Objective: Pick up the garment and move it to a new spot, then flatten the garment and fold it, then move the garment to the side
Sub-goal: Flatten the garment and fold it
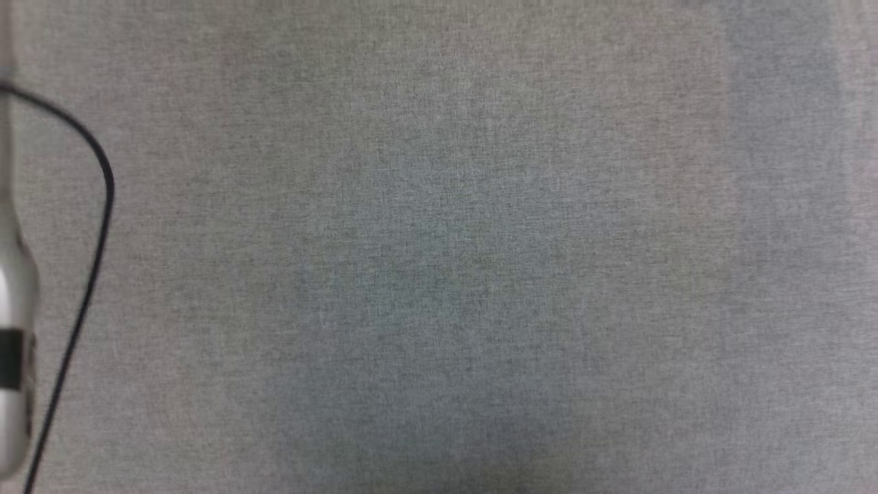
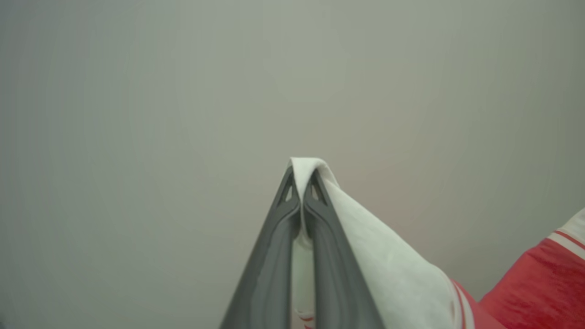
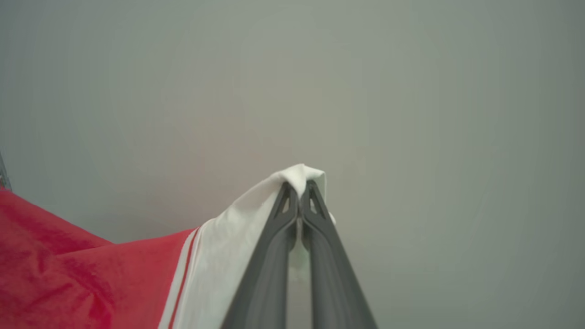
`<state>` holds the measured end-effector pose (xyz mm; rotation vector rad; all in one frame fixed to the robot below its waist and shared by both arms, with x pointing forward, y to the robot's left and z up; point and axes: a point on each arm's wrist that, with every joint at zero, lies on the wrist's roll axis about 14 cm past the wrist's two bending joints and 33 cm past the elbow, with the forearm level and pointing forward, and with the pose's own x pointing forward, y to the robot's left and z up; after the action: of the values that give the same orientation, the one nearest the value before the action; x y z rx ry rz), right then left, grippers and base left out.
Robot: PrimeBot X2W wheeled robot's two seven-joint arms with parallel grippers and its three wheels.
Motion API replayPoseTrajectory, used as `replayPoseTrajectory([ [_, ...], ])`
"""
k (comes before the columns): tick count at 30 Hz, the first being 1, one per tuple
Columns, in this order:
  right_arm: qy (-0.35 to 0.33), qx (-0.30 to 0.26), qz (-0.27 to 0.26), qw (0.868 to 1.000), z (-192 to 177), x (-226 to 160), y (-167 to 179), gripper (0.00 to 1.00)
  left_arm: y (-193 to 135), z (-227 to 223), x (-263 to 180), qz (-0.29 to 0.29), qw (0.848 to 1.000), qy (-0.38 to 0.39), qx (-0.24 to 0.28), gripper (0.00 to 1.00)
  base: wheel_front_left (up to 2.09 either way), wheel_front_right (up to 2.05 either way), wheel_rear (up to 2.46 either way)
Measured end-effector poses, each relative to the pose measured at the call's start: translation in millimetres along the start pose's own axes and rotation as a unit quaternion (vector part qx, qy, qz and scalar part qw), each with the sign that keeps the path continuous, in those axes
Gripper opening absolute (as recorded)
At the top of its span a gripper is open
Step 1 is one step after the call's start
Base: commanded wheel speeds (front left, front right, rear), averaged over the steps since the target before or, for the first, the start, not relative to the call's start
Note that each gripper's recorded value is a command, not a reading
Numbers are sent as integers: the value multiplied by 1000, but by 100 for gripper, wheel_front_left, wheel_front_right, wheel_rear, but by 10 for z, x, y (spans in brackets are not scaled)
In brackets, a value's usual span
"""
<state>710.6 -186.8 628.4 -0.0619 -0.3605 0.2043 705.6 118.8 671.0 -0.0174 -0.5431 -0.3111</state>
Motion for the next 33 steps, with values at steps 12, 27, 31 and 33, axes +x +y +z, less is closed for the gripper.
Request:
replayPoseTrajectory([
  [12,60,28,33,997,-254,-954,313,0,69,-265,-1306,47,994,92,-25,0,0,0,0],
  [27,155,80,-9,985,-330,-2554,399,0,22,-67,-2931,139,968,203,-52,0,0,0,0],
  [31,177,94,-31,979,-336,-2986,402,0,-35,-2,-3319,159,959,228,-61,0,0,0,0],
  [33,186,99,-43,977,-330,-3170,390,0,-53,38,-3477,167,955,237,-61,0,0,0,0],
])
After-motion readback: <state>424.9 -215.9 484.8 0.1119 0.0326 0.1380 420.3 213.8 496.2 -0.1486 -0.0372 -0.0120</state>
